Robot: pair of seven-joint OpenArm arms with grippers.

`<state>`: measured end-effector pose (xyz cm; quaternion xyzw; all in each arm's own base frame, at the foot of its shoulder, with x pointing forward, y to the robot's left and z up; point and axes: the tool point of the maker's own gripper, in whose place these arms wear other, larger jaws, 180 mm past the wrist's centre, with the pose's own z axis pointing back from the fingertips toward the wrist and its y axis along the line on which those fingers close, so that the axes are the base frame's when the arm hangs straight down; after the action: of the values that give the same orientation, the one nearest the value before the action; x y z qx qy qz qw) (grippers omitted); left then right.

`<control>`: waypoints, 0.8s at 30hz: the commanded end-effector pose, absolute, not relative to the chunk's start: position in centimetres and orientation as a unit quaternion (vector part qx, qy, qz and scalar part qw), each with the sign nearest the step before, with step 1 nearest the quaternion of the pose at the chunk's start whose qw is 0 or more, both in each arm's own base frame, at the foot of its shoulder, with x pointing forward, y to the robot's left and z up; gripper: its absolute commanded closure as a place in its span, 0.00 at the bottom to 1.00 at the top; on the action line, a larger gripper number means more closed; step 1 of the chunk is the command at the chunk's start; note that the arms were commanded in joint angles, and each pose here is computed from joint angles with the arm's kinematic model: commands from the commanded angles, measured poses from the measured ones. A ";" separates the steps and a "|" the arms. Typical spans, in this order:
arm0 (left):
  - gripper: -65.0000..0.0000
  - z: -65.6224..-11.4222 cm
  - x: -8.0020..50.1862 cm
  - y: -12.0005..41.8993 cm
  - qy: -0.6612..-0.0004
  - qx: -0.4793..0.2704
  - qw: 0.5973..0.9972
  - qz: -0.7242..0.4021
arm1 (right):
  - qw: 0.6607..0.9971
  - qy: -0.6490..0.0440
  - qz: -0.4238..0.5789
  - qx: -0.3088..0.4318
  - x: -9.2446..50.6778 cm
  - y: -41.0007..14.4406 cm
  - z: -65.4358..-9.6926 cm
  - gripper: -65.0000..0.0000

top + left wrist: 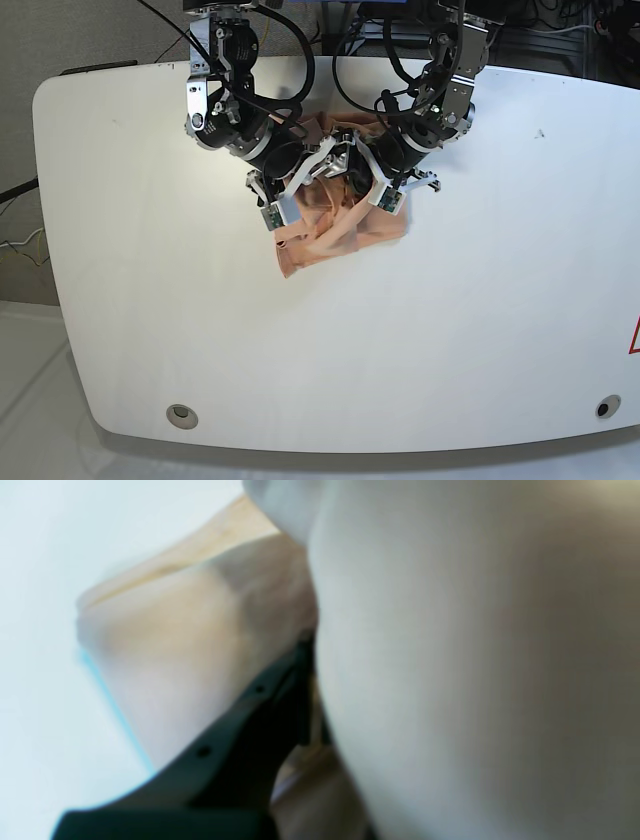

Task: Fold the T-shirt properly
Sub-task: 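Lift the held fabric with the right gripper and fold it over the bundle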

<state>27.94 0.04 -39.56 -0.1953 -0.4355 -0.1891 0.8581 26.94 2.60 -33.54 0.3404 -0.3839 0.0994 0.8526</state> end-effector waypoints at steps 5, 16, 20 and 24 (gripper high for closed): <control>0.98 -35.6 29.8 0.9 -0.494 -0.194 0.832 -0.161 | 0.835 -0.407 0.101 0.355 27.6 3.1 -31.8 0.17; 0.70 -34.9 30.8 4.4 -0.501 -0.160 0.840 -0.131 | 0.836 -0.407 0.102 0.354 27.7 3.1 -31.8 0.17; 0.55 -34.9 31.2 6.5 -0.506 -0.141 0.844 -0.111 | 0.836 -0.407 0.102 0.354 27.7 3.1 -31.8 0.17; 0.56 -34.6 31.6 8.7 -0.513 -0.121 0.845 -0.091 | 0.836 -0.407 0.102 0.354 27.6 3.1 -31.9 0.17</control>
<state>30.60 8.03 -36.43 -0.1246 -0.4835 -0.0996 0.8607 26.93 2.73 -33.45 0.3409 -0.3825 0.1033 0.8525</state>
